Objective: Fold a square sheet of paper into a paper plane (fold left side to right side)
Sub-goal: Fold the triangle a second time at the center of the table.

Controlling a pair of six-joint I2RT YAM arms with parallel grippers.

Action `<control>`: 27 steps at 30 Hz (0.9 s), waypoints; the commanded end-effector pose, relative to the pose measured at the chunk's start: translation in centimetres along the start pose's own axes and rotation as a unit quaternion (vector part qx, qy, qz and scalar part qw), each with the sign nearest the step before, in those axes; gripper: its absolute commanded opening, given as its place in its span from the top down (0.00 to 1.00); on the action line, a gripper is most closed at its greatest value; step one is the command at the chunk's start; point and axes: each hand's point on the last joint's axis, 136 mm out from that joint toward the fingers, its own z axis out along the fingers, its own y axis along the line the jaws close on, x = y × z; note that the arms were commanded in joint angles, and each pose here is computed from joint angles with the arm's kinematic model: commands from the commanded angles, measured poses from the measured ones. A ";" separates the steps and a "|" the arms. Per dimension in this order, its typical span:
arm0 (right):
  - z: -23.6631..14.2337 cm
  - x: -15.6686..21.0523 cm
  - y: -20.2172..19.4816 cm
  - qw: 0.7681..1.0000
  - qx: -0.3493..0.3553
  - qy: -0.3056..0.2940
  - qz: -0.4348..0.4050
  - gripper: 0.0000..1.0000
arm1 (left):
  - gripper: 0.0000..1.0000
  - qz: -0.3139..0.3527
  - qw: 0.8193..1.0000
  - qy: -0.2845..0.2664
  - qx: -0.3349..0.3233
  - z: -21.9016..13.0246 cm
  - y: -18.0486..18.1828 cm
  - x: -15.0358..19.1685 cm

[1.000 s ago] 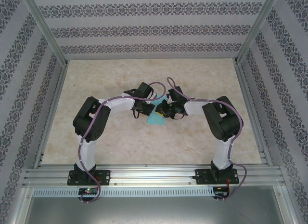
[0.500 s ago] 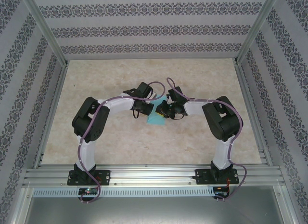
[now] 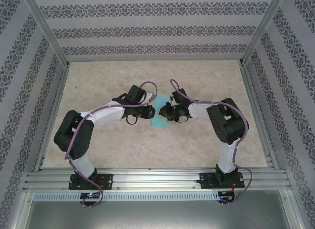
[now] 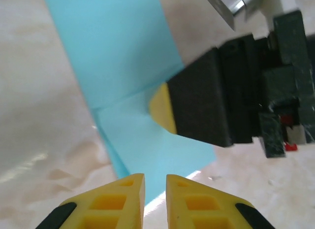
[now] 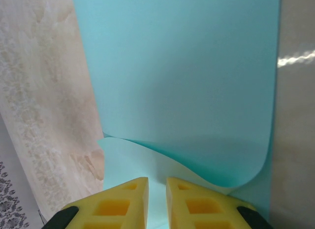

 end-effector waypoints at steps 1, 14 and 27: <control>1.0 0.9 -3.8 0.998 0.059 0.012 0.021 0.81 | 0.81 -0.034 0.995 -0.009 0.096 0.5 -3.5 -0.3; 0.9 0.9 -3.8 0.998 0.063 0.014 0.018 0.81 | 0.81 -0.077 0.994 0.055 0.062 4.5 -0.9 2.5; 0.8 0.9 -3.9 0.998 0.066 0.014 0.018 0.81 | 0.82 -0.075 0.994 0.081 0.004 5.3 1.7 4.4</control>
